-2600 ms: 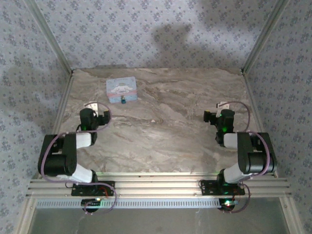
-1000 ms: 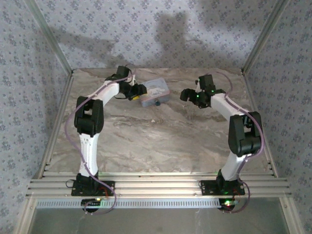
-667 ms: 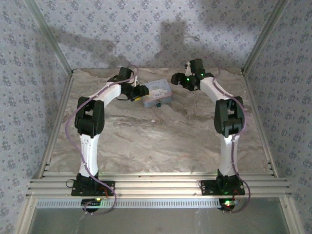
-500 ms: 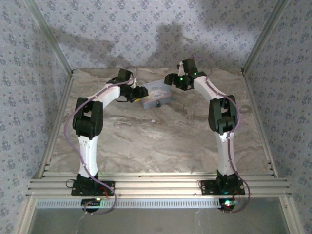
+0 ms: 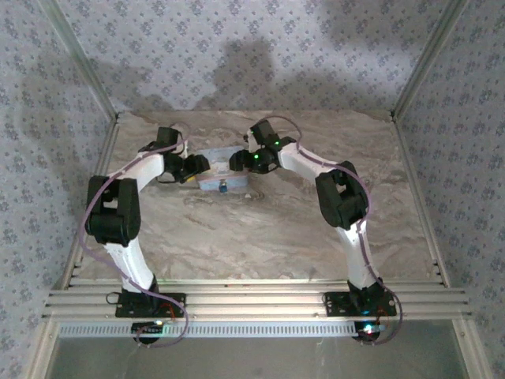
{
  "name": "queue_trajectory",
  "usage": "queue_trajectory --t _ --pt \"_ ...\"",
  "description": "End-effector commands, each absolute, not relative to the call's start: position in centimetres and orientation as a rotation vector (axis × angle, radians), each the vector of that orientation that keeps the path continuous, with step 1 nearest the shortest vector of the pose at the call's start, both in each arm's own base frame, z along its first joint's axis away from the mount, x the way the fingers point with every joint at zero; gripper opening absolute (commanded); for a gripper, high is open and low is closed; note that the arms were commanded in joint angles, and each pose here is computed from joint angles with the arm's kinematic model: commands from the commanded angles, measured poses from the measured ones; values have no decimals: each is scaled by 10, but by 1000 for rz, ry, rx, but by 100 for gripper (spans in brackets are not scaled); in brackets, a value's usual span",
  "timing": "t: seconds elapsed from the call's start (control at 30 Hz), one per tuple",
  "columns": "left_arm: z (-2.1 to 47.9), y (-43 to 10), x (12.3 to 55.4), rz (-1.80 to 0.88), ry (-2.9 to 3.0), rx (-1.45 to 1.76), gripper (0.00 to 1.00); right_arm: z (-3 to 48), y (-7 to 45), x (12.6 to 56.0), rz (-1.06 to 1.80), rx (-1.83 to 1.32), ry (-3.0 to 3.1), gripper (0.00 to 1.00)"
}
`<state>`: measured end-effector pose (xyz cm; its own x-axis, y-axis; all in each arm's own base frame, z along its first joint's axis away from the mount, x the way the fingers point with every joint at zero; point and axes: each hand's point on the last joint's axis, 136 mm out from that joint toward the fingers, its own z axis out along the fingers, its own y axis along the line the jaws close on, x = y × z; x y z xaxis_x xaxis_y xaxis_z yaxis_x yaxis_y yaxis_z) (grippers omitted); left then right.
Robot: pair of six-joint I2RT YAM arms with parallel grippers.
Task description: Unlock the padlock with the key
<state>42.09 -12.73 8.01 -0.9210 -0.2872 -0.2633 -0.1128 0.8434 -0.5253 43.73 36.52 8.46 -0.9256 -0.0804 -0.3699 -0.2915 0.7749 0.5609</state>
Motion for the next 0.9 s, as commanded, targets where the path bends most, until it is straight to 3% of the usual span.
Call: queue_trajectory --t 0.0,0.17,0.47,0.7,0.87 --pt "69 -120 399 -668 2746 -275 62 112 378 422 999 -284 2629 69" --pt "68 -122 391 -704 2733 -289 62 125 381 412 1028 -295 2634 72" --pt "62 -156 391 -761 2756 -234 62 138 342 412 992 -216 2652 74" --pt "66 -141 390 -620 2776 -225 65 157 245 442 813 40 2644 74" --pt "88 -133 393 -538 2721 -173 67 140 167 445 550 212 2735 74"
